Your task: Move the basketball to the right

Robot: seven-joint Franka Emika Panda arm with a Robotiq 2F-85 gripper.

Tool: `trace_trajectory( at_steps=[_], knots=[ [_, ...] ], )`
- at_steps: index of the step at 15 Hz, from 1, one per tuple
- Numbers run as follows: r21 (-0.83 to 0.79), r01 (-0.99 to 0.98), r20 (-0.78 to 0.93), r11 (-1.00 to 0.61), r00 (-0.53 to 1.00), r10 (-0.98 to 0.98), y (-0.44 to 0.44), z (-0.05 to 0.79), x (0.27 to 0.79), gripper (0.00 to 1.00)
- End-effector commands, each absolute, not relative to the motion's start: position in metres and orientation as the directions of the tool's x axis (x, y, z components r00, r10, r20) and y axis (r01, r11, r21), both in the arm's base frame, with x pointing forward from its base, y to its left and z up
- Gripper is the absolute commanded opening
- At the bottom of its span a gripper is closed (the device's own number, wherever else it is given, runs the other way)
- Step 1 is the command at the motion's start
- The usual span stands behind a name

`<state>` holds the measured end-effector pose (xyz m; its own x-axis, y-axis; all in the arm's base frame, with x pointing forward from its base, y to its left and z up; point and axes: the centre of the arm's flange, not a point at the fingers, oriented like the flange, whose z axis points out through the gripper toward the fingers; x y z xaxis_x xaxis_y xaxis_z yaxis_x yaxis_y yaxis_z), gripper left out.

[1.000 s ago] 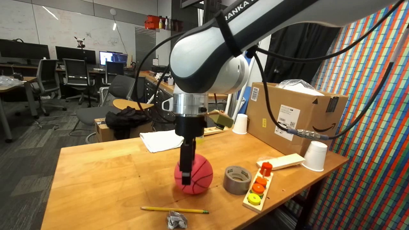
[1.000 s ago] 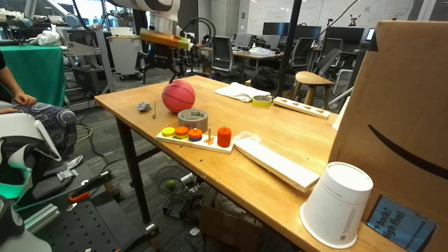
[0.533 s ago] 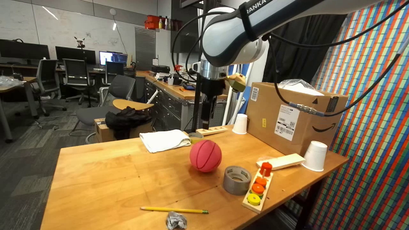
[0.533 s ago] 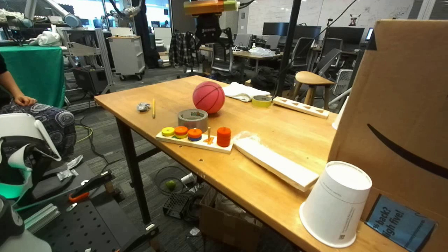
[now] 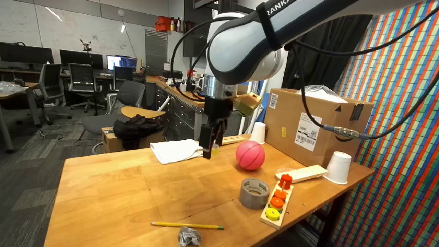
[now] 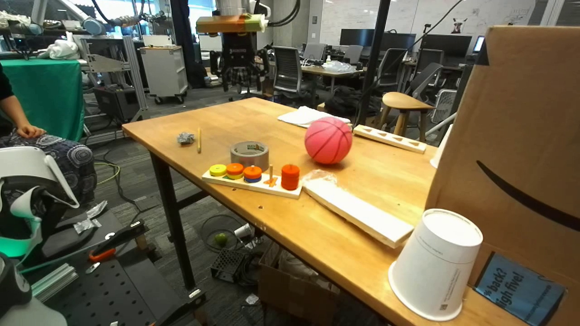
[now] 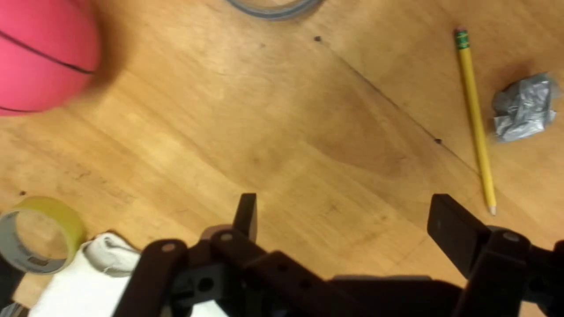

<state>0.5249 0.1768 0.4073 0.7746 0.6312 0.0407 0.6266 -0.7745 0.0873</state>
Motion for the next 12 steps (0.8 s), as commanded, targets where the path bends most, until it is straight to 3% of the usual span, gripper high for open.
trace_trajectory(
  at_steps=[1,12],
  knots=[
    [0.042,0.595,0.066,-0.802,0.800,0.597,0.201,0.399,0.492,1.00],
    [-0.037,0.584,0.032,-0.811,0.812,0.583,0.211,0.378,0.479,1.00]
  ],
)
